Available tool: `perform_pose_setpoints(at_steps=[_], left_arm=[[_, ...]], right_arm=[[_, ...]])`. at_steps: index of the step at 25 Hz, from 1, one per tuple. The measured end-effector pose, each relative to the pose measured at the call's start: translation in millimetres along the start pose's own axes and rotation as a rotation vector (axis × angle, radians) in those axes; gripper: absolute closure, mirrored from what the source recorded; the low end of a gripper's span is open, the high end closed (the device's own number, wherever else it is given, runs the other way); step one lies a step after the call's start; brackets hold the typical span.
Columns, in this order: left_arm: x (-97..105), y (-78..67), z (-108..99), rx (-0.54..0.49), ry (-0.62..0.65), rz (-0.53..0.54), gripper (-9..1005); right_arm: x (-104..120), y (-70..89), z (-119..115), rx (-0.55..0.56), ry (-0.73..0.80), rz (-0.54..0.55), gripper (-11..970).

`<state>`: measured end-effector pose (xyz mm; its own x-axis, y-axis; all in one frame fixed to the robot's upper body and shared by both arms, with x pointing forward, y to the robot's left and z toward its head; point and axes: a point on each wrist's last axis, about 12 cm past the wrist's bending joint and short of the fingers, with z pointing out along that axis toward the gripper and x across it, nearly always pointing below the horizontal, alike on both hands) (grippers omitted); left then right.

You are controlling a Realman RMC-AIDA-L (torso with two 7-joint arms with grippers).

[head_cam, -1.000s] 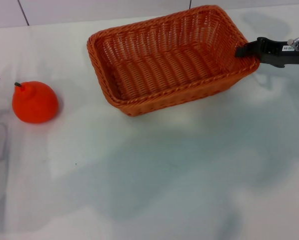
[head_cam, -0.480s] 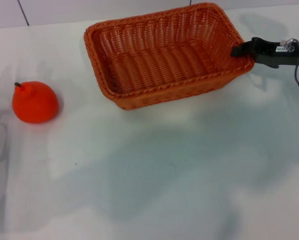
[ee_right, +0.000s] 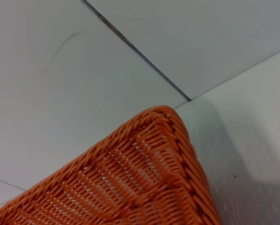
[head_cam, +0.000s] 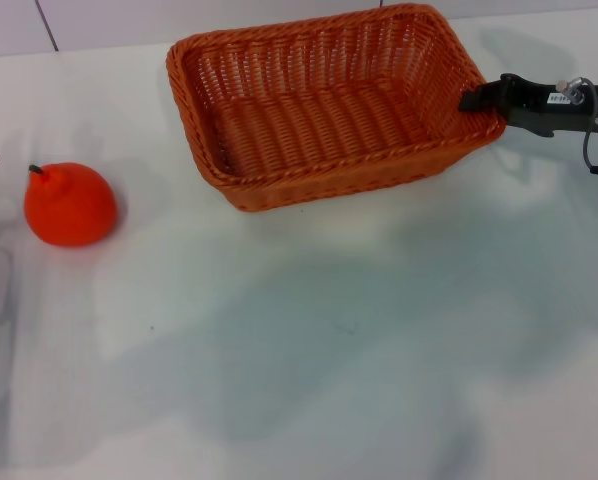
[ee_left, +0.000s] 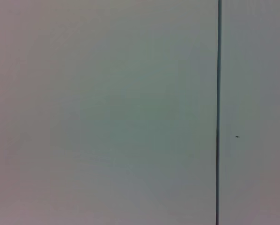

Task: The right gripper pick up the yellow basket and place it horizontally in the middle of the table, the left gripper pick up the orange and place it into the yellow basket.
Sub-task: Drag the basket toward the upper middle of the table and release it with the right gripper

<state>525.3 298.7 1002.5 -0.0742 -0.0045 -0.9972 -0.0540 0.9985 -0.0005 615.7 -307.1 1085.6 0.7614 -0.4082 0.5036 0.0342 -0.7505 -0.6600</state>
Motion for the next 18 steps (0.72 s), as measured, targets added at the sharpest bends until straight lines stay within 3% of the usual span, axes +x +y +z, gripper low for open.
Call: perform_pose_setpoints(at_steps=[18], left_arm=[[-0.5,-0.9,1.4,0.002,0.002,0.0,90]], right_arm=[[3.8,-1.4,-4.3,0.033,0.029,0.015,647]])
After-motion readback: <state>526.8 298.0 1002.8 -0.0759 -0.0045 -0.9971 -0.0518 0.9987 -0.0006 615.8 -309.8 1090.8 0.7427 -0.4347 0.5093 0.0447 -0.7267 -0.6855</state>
